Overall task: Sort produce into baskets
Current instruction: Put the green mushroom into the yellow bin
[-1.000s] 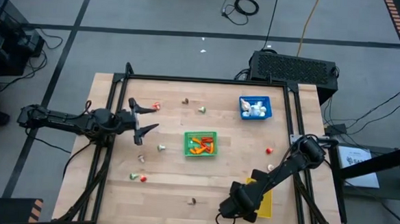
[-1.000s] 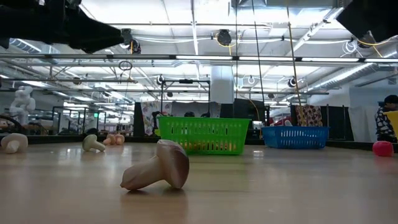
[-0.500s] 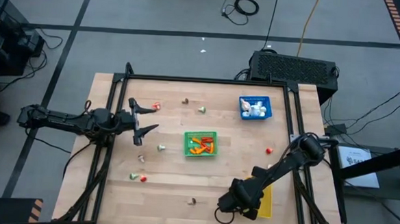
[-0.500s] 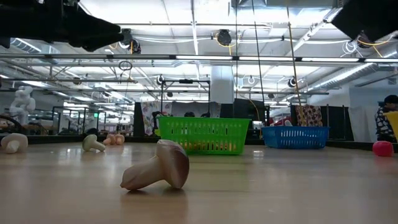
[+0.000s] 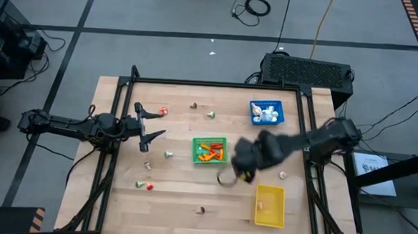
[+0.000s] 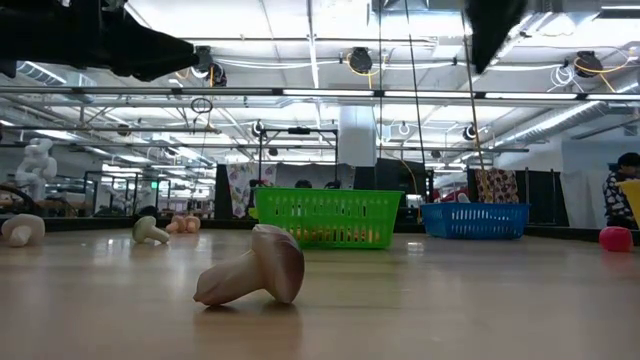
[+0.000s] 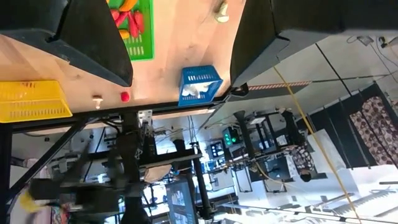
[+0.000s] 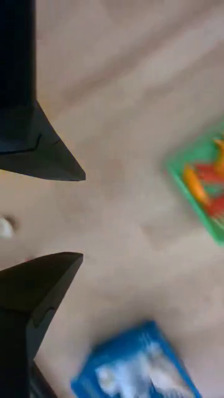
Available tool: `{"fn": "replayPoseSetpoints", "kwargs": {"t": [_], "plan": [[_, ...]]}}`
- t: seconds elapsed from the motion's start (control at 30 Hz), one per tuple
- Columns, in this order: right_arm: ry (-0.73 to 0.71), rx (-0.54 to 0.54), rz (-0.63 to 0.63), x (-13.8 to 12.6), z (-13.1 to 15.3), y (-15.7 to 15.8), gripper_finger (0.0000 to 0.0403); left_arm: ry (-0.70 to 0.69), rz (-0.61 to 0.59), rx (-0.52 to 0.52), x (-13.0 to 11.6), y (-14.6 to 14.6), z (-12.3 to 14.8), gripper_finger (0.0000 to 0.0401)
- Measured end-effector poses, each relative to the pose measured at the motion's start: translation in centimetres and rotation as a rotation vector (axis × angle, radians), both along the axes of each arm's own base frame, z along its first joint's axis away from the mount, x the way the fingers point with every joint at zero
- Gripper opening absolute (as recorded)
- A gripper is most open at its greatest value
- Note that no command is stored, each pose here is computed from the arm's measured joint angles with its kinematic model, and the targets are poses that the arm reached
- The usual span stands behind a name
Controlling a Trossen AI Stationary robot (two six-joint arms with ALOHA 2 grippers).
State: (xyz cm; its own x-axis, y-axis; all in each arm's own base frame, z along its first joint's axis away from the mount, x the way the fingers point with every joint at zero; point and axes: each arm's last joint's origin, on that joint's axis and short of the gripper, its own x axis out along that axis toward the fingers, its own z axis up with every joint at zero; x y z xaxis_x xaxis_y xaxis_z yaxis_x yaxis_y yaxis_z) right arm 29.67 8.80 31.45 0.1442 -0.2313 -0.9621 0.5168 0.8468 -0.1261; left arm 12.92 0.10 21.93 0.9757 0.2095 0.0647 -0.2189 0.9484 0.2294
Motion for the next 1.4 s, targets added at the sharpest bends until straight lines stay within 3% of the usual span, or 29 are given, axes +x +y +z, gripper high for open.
{"fn": "replayPoseSetpoints", "kwargs": {"t": [0.17, 0.3, 0.47, 0.73, 1.0, 1.4], "plan": [[-0.058, -0.024, 0.128, 3.0, -0.3, -5.5, 0.0192, 0.007, 0.008, 0.001, 0.0, 0.1, -0.1, 0.0279], [-0.237, -0.100, 0.213, 6.6, -0.9, -10.4, 0.0192, 0.030, 0.030, 0.000, 0.0, 0.4, -0.3, 0.0279], [-0.378, -0.160, 0.120, 9.4, -2.4, -16.5, 0.0192, 0.074, 0.073, -0.007, 0.0, 0.8, -0.7, 0.0279], [-0.262, -0.066, -0.081, 10.3, -9.1, -23.6, 0.0192, 0.122, 0.111, -0.030, -0.1, 1.3, -1.3, 0.0279], [-0.233, 0.054, -0.129, 11.3, -13.9, -25.5, 0.0192, 0.122, 0.105, -0.033, -0.1, 1.3, -1.3, 0.0279], [-0.239, 0.046, -0.124, 12.5, -16.4, -25.4, 0.0192, 0.122, 0.103, -0.032, -0.1, 1.3, -1.3, 0.0279]]}}
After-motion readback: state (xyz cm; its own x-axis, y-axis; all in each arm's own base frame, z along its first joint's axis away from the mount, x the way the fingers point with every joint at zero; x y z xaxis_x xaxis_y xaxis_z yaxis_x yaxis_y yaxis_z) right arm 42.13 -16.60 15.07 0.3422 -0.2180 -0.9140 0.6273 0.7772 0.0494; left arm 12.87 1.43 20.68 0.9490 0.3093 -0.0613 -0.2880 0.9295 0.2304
